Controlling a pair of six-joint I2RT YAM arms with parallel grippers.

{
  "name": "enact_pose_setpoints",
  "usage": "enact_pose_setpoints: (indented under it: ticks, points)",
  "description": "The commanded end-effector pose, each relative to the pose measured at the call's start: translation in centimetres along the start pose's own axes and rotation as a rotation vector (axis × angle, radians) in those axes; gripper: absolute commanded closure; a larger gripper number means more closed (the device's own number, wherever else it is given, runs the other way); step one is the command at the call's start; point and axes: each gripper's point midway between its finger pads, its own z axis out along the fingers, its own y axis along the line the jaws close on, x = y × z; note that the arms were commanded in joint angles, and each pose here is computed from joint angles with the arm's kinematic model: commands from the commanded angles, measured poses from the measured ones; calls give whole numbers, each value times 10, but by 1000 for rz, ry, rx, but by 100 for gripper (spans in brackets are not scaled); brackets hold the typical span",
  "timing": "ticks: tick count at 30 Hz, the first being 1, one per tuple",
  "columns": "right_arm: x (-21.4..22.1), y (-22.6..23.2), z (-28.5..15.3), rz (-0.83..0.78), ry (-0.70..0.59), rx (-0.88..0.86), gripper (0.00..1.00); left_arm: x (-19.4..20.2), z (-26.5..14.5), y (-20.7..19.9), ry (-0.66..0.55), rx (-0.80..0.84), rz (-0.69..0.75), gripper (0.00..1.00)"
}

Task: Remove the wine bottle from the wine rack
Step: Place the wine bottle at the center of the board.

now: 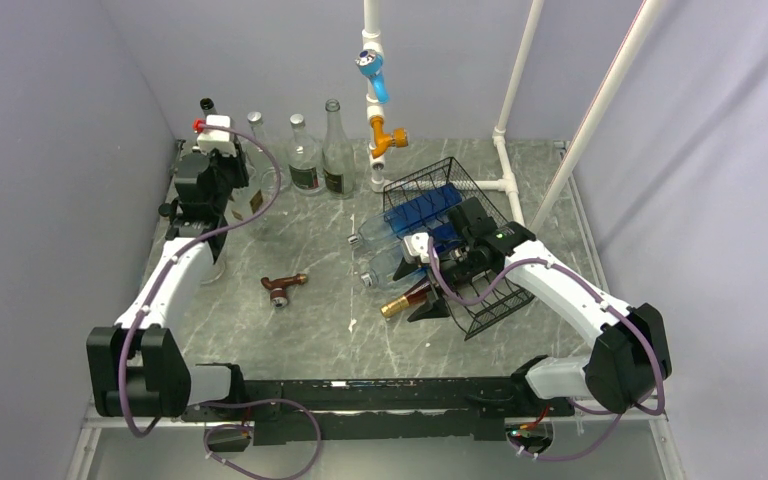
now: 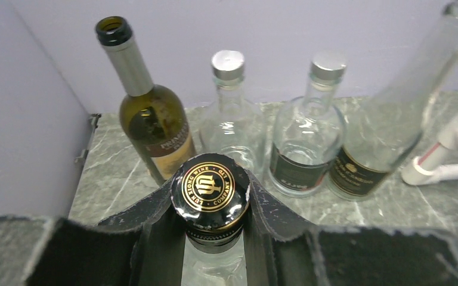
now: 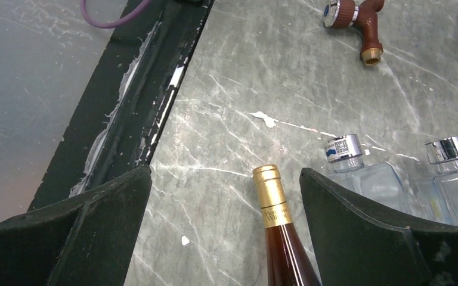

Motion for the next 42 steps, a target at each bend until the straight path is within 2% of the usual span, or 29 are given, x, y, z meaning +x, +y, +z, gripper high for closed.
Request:
enact_pose_setpoints:
  ticks: [1,4,6,17,31,42]
  points:
    - [-4,-2,-2,-59,-9,13,2,-108,3,20,-322,-46,-16,100]
    - [-3,-2,-2,-61,-6,15,2,-106,11,42,-315,-94,-12,100]
    - [-3,-2,-3,-62,-5,16,2,-105,17,49,-311,-107,-52,100]
    - [0,-3,-2,-62,5,18,2,-94,42,93,-269,-215,-74,100]
    - [1,-4,-2,-61,8,19,2,-69,59,112,-212,-250,-79,100]
    - [3,-5,-2,-55,14,23,2,-55,67,112,-186,-235,-95,100]
